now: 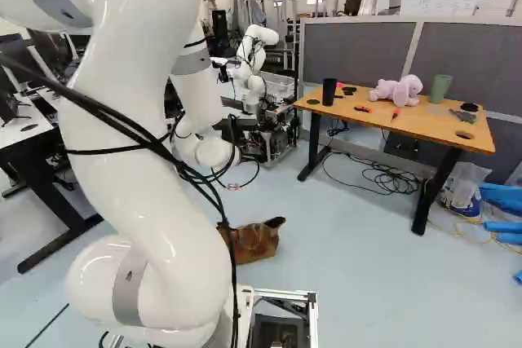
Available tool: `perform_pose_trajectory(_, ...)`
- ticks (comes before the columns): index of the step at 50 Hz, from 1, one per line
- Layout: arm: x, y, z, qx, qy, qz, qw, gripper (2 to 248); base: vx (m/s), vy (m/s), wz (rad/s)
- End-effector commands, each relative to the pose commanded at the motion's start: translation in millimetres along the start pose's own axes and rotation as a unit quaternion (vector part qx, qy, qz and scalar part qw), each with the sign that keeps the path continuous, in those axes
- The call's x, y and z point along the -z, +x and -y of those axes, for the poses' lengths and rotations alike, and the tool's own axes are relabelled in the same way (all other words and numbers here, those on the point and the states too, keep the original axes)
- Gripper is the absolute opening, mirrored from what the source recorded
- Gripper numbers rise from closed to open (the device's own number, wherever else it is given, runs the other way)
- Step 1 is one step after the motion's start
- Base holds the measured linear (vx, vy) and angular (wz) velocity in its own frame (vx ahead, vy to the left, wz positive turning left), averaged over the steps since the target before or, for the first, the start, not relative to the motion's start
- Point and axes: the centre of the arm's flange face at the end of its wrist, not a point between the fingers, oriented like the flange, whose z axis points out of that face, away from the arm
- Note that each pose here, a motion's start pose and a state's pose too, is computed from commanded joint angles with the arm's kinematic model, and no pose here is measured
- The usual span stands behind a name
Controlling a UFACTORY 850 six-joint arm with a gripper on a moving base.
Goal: Pick up the bag on the ground and place it on the table
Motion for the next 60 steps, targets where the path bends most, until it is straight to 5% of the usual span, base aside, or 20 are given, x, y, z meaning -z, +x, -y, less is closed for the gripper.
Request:
perform_pose_trajectory(37,-81.6,-5.9,13.6,-0.016,-0.011,0.089,0.9958,247,0.0,0.0,0.0)
perform_pose_trajectory(60,-111.6,-29.4,18.4,-0.029,-0.02,0.168,0.9851,247,0.0,0.0,0.0)
